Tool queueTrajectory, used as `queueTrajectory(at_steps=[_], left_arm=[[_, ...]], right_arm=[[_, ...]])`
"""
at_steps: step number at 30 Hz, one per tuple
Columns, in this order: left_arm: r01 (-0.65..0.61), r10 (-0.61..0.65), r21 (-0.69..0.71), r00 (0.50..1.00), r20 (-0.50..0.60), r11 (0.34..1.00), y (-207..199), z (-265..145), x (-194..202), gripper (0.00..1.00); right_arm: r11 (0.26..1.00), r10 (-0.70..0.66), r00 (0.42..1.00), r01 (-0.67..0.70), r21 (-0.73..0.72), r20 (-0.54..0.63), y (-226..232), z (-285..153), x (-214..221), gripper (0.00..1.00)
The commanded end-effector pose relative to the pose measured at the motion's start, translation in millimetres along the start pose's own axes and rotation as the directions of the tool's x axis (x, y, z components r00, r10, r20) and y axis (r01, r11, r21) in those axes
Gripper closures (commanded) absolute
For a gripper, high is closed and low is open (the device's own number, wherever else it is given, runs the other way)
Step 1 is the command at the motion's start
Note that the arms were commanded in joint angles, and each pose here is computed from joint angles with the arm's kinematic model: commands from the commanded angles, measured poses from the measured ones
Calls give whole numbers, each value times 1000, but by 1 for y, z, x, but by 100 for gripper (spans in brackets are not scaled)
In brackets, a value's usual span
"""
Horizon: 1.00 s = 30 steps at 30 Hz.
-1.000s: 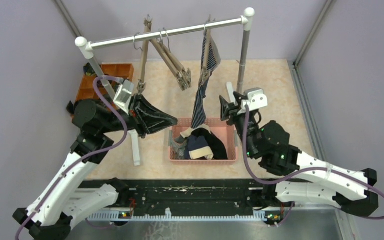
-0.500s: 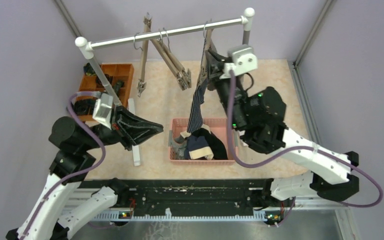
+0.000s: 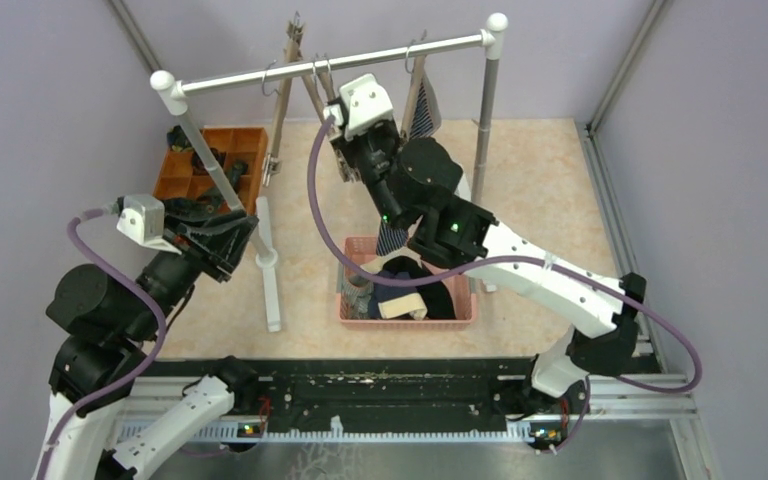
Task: Remove the underwear clipped to the hanger
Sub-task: Adjust the hanger on the clothesline.
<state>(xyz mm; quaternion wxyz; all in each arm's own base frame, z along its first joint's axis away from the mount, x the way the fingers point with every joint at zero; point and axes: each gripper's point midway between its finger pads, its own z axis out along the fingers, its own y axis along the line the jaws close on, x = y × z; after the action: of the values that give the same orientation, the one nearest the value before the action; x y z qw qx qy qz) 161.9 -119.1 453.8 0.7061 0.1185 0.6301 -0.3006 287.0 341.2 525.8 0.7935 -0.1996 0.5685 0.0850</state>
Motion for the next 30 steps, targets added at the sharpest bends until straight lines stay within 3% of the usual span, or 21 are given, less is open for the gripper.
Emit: queueTrajectory(at_steps=[1, 8, 23, 30], left_arm=[[-51, 50, -131, 999, -12, 990, 25, -9, -2, 65], [-40, 43, -159, 999, 16, 986, 29, -26, -6, 64], [-57, 60, -169, 998, 16, 984, 32, -28, -7, 62], [-44, 47, -164, 999, 15, 985, 31, -29, -3, 62]], right_arm=[[999, 40, 995, -42, 18, 93, -17, 16, -45, 100], [1000, 24, 999, -25, 12, 40, -3, 58, -20, 100], [994, 100, 994, -101, 30, 38, -22, 30, -15, 100], [997, 63, 998, -62, -41, 28, 10, 53, -5, 100]])
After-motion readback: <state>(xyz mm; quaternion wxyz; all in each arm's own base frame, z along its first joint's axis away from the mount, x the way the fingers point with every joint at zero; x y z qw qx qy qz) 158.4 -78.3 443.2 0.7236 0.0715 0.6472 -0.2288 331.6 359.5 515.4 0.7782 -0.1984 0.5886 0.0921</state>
